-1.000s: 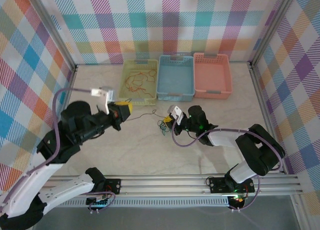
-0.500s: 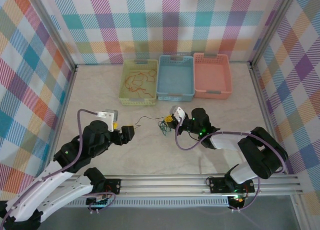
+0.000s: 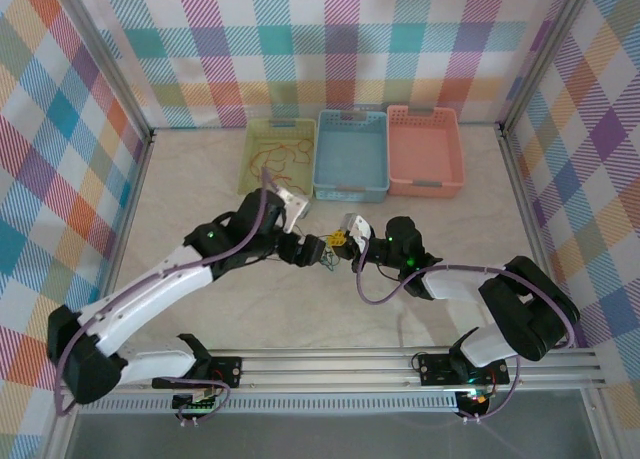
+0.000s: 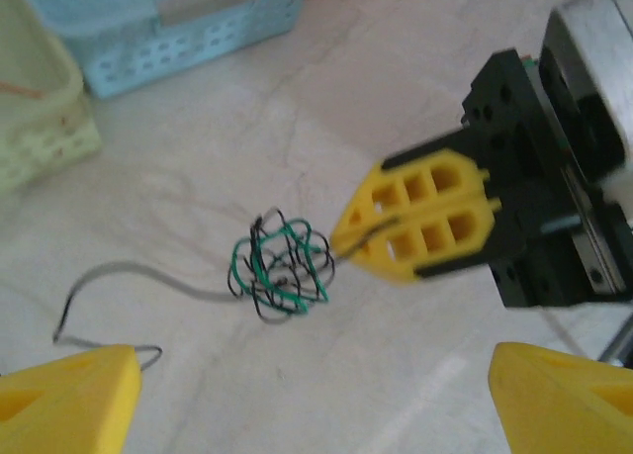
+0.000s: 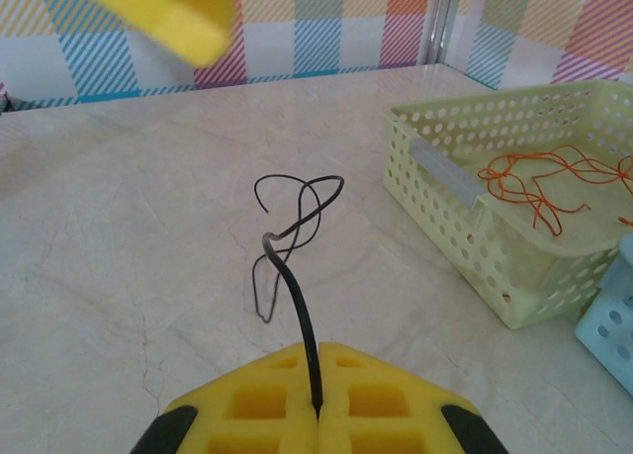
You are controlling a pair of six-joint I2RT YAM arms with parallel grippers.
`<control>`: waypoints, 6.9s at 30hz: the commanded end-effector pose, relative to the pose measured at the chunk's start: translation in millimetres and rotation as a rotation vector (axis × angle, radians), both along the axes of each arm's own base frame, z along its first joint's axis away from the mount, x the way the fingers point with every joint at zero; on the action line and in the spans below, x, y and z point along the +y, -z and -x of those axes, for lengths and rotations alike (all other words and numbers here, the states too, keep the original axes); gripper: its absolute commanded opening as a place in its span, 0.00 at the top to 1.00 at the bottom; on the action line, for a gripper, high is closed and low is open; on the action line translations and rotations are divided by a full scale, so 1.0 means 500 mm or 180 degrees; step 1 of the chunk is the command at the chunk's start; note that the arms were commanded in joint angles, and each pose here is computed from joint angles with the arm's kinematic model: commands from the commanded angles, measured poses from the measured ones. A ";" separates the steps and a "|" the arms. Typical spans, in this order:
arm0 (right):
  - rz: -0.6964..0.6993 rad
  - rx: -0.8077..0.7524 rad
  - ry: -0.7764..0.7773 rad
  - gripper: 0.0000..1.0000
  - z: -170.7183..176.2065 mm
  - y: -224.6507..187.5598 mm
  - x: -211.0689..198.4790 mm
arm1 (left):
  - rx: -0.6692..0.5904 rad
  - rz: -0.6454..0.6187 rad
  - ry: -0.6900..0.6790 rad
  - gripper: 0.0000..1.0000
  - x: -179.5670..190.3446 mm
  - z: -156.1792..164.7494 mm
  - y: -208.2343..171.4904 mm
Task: Untangle the cables
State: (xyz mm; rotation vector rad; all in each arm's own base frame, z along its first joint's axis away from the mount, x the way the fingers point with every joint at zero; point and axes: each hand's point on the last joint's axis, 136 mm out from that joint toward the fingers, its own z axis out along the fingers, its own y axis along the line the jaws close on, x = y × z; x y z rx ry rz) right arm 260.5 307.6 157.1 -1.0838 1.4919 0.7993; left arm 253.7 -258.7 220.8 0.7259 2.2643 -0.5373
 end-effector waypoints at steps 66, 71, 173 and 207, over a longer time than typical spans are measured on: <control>-0.0078 -0.0125 -0.0101 1.00 0.008 -0.024 -0.001 | 0.0893 0.1044 0.1207 0.62 -0.062 -0.004 0.087; -0.0077 -0.0126 -0.0091 1.00 0.007 -0.024 -0.002 | 0.0896 0.1039 0.1215 0.69 -0.064 -0.001 0.087; -0.0314 -0.0238 -0.0050 0.68 0.009 -0.051 -0.005 | -0.0085 0.1867 0.1273 1.00 -0.103 0.158 -0.408; -0.0067 0.0167 0.2276 0.58 -0.166 -0.007 -0.199 | -0.0748 0.1557 0.0266 1.00 -0.093 -0.004 -0.458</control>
